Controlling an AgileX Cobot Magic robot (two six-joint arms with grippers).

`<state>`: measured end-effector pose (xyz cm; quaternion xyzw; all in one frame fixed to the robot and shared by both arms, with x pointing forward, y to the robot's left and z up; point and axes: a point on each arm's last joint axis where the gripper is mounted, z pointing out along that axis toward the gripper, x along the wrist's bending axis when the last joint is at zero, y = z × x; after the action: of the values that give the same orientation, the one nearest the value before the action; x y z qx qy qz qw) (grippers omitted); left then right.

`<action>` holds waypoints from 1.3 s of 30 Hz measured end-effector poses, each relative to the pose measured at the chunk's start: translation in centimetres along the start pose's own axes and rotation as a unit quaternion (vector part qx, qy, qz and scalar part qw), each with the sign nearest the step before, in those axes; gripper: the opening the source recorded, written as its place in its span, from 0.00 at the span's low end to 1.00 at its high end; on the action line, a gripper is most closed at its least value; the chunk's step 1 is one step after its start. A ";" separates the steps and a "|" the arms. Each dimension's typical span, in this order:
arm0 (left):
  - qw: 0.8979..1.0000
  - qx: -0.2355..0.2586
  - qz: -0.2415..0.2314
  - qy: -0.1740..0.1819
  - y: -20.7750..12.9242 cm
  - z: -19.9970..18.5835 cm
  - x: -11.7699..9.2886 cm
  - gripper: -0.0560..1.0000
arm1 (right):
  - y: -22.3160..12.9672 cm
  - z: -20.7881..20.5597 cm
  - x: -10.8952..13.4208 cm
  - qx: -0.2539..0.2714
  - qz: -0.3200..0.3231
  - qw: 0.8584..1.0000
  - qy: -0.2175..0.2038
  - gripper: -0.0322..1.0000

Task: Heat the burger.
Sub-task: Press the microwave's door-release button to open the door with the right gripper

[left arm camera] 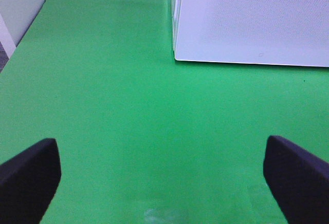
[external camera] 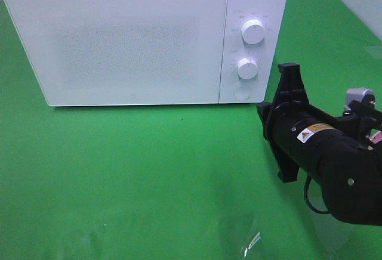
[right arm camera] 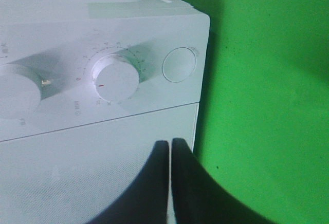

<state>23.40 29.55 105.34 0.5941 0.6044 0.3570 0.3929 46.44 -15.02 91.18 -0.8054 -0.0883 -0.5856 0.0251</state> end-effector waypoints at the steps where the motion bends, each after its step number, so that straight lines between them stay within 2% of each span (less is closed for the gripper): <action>1: 1.000 0.000 0.000 0.000 0.0 0.0 0.0 0.99 | 0.0 0.0 0.0 0.000 0.000 1.000 0.000 0.03; 9: 1.000 0.000 0.000 0.000 0.0 0.0 0.0 0.99 | 0.3 3.3 0.2 0.025 0.019 0.999 -0.008 0.03; 17: 1.000 0.000 0.000 0.000 0.0 0.0 0.0 0.99 | 0.7 5.3 -0.3 0.016 0.027 0.999 -0.024 0.03; 26: 1.000 0.000 0.000 0.000 0.0 0.0 0.0 0.99 | 1.2 8.5 -0.2 0.012 0.027 0.999 -0.020 0.03; 39: 1.000 0.000 0.000 0.000 0.0 0.0 0.0 0.99 | 0.9 11.0 -1.2 0.012 0.031 0.999 -0.035 0.03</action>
<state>23.40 29.55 105.34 0.5941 0.6044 0.3570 0.3929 56.60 -14.46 86.62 -0.8275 -0.0707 -0.5548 0.0497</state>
